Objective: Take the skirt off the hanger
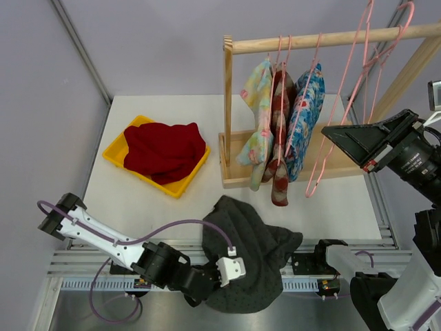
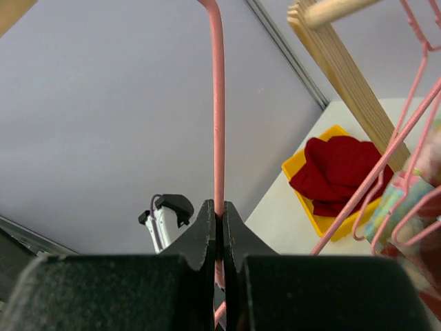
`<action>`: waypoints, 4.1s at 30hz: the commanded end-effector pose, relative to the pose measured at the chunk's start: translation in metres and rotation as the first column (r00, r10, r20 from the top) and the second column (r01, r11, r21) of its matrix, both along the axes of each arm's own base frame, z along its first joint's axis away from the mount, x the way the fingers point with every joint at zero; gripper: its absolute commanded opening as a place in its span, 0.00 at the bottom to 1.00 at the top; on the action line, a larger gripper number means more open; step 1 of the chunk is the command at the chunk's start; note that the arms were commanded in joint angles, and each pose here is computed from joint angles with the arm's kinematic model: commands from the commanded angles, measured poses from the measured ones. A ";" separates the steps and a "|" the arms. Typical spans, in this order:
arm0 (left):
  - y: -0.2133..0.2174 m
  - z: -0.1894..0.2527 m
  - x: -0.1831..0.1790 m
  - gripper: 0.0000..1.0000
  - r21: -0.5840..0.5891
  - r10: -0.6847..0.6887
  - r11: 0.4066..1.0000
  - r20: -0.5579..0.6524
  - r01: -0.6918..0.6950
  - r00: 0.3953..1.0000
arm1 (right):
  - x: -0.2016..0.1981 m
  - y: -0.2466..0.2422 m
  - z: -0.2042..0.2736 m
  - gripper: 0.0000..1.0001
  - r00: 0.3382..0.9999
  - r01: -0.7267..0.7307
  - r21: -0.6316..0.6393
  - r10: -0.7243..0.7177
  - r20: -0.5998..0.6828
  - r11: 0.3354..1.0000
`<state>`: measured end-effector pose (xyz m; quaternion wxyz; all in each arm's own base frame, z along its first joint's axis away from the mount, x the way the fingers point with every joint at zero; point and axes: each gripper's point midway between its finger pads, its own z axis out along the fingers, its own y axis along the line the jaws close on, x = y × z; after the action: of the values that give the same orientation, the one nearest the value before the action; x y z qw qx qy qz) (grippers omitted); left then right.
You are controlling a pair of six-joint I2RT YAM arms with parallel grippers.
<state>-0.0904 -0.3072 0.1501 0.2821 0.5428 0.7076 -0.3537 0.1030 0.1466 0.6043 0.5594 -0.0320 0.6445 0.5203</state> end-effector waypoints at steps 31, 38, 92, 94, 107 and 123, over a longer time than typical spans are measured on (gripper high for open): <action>0.215 0.380 0.254 0.00 -0.645 0.851 0.522 0.439 -0.558 0.289 | 0.027 -0.015 -0.133 0.00 0.941 0.103 -0.089 -0.126 -0.313 0.991; 0.126 0.300 0.256 0.00 -0.327 0.523 0.812 0.776 -0.484 0.353 | 0.028 -0.015 -0.132 0.00 0.943 0.101 -0.085 -0.123 -0.309 0.991; 0.265 0.151 0.414 0.99 -0.204 0.988 0.126 0.115 -0.971 0.105 | 0.105 -0.028 -0.124 0.00 0.943 0.201 -0.073 -0.213 -0.254 0.977; 0.267 0.140 0.393 0.99 -0.226 0.984 0.153 0.129 -0.962 0.126 | 0.125 -0.031 -0.117 0.00 0.943 0.217 -0.071 -0.227 -0.242 0.974; 0.267 0.111 0.378 0.99 -0.256 0.983 0.161 0.122 -0.953 0.134 | 0.192 -0.052 -0.101 0.00 0.922 0.302 -0.126 -0.323 -0.215 0.945; 0.267 0.110 0.377 0.99 -0.257 0.983 0.163 0.125 -0.953 0.134 | 0.212 -0.095 -0.135 0.00 0.901 0.277 -0.001 -0.260 -0.348 0.961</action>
<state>0.2809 -0.0350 0.2460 0.5432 -0.0274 0.8382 -0.0405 0.3329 0.0428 0.4397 0.4749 0.2019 0.7352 0.4395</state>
